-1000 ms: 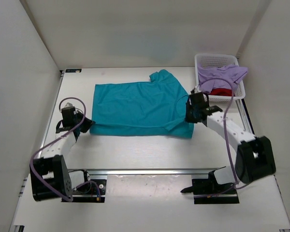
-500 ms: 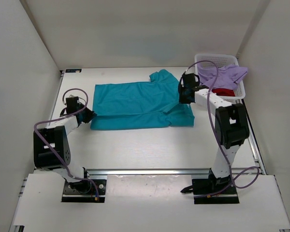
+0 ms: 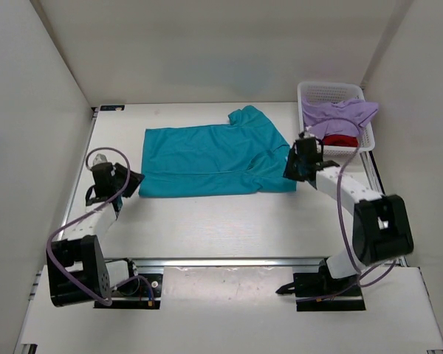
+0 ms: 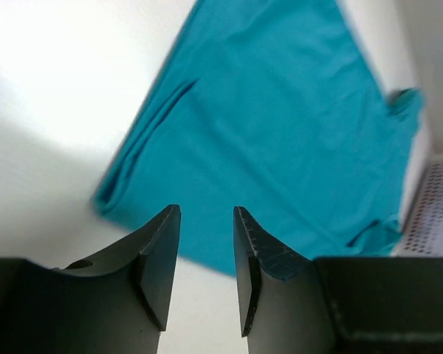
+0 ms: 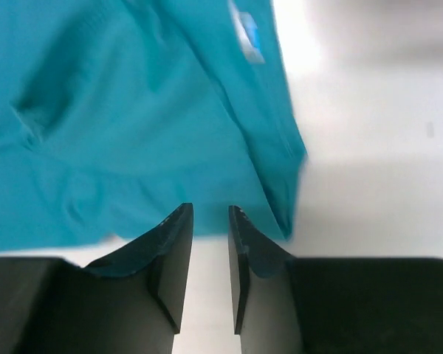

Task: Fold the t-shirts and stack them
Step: Fold the flattened tshirt in 1/3 of the way

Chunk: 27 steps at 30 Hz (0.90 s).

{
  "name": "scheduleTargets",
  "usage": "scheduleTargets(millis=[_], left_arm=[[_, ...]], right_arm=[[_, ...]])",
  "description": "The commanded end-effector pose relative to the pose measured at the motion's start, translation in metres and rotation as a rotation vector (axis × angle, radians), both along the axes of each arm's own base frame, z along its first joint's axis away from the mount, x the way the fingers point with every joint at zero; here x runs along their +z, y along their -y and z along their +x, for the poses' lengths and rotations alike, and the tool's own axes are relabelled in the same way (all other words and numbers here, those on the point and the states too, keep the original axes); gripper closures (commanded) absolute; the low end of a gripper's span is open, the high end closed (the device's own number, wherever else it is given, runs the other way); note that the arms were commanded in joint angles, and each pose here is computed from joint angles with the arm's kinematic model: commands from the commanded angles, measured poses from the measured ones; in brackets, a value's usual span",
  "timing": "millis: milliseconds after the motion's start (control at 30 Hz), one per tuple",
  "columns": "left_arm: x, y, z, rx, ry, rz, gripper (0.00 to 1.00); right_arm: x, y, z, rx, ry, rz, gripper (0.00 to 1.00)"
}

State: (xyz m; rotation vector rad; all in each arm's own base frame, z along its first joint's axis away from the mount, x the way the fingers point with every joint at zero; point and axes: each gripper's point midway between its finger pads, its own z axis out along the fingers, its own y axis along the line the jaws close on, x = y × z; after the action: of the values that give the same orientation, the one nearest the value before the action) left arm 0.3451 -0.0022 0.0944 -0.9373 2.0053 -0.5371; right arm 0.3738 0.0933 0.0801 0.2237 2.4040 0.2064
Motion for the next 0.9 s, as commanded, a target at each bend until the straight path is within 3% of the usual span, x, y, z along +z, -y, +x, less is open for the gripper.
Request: scheduleTargets(millis=[0, 67, 233, 533, 600, 667, 733, 833, 867], left_arm=[[-0.039, 0.007, -0.026, -0.016, -0.094, -0.04, 0.54], [-0.048, 0.009, -0.032, -0.025, -0.111, -0.063, 0.55], [-0.064, 0.008, -0.034, -0.012, -0.156, -0.084, 0.49], [-0.078, 0.01, -0.027, 0.004, -0.197, -0.103, 0.54], [-0.078, 0.008, -0.024, 0.014, -0.195, -0.108, 0.58], [-0.08, 0.006, -0.022, 0.024, -0.196, -0.105, 0.68], [-0.081, 0.006, -0.021, 0.024, -0.199, -0.103, 0.76], [-0.081, 0.007, -0.02, 0.018, -0.204, -0.102, 1.0], [-0.084, 0.005, -0.022, 0.027, -0.218, -0.095, 1.0]], right_arm=[[-0.004, 0.01, -0.011, -0.103, 0.054, 0.102, 0.76], [-0.01, 0.021, -0.023, -0.134, 0.043, 0.113, 0.76], [-0.026, 0.032, -0.032, -0.141, 0.014, 0.157, 0.63], [-0.049, 0.03, -0.02, -0.125, -0.036, 0.218, 0.66], [-0.049, 0.028, -0.014, -0.122, -0.035, 0.218, 0.74], [-0.051, 0.027, -0.012, -0.121, -0.044, 0.218, 0.91], [-0.05, 0.027, -0.009, -0.127, -0.041, 0.226, 0.97], [-0.049, 0.031, -0.013, -0.154, -0.035, 0.217, 1.0], [-0.048, 0.034, -0.016, -0.167, -0.037, 0.204, 1.0]])
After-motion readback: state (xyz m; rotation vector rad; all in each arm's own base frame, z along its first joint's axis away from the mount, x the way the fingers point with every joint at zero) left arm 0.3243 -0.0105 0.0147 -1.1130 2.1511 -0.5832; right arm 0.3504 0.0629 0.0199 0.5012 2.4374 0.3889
